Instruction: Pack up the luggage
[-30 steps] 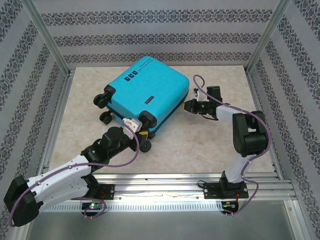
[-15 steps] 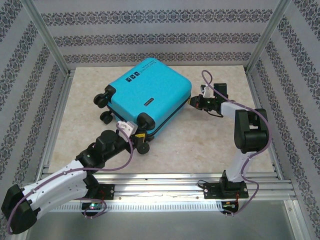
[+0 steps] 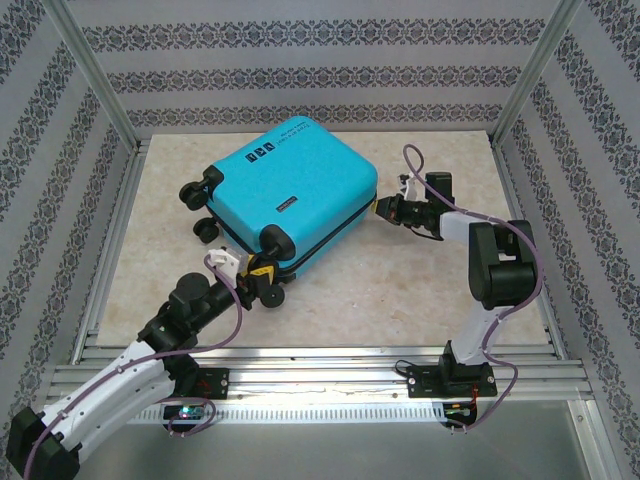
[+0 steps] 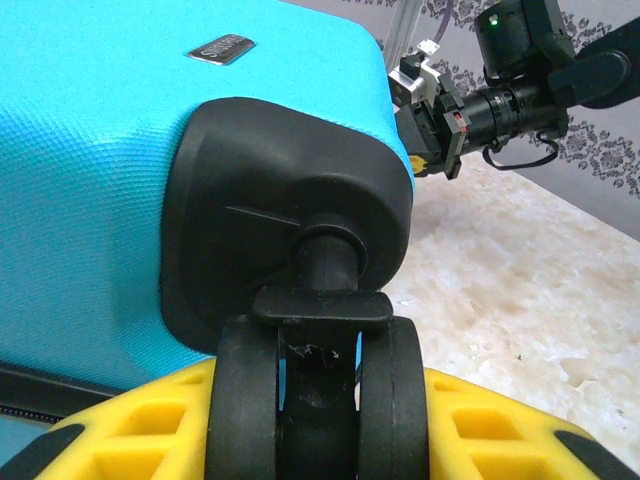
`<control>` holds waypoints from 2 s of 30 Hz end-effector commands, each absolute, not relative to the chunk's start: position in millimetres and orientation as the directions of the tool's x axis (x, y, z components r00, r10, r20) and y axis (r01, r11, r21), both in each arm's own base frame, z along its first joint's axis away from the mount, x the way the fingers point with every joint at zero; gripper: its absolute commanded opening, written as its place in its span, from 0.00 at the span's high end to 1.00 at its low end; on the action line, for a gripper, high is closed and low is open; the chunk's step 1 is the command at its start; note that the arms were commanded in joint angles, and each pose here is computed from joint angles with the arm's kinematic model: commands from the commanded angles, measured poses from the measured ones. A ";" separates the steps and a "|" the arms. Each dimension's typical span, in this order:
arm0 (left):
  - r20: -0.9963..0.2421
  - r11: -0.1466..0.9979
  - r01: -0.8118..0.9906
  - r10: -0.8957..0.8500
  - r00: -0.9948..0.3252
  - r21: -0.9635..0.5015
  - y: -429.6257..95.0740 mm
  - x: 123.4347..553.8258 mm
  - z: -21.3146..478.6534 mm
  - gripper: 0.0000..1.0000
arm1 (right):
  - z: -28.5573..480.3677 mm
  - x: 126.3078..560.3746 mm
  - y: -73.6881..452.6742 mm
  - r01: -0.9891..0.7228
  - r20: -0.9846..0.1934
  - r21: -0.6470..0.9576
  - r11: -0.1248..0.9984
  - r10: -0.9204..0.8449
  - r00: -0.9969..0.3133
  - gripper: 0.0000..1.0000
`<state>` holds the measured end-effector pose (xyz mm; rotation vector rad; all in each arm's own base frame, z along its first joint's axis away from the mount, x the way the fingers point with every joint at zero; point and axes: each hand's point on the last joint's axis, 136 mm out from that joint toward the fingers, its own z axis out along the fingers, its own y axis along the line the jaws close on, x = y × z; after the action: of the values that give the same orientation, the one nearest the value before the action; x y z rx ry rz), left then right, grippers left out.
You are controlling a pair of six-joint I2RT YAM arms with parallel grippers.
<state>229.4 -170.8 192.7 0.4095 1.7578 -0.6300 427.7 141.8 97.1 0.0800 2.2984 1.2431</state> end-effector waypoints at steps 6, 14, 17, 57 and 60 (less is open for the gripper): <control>-0.954 0.947 0.196 -0.211 -0.213 -0.253 -98.5 267.9 202.4 0.57 | 87.4 432.4 125.0 -0.116 -0.459 0.740 0.663 0.371 -0.807 1.00; -0.931 0.954 0.016 -0.287 -0.224 -0.298 -66.9 282.7 196.0 0.44 | 85.9 424.5 136.9 -0.133 -0.454 0.742 0.657 0.347 -0.821 1.00; -0.923 0.950 -0.045 -0.311 -0.226 -0.309 -55.5 288.9 193.0 0.42 | 85.8 421.6 143.6 -0.143 -0.456 0.740 0.657 0.333 -0.826 1.00; -0.406 0.589 -0.225 -0.739 -0.537 -0.776 -70.8 270.3 190.5 0.27 | 100.9 423.2 156.8 -0.216 -0.499 0.728 0.651 0.287 -0.817 1.00; -0.300 0.485 -0.218 -0.774 -0.557 -0.847 -86.2 273.0 180.6 0.26 | 101.5 423.9 156.8 -0.220 -0.502 0.728 0.650 0.287 -0.816 1.00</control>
<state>275.4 -62.9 184.5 -0.7511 2.0477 -0.8123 414.9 154.6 92.4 0.0946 2.3038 1.1051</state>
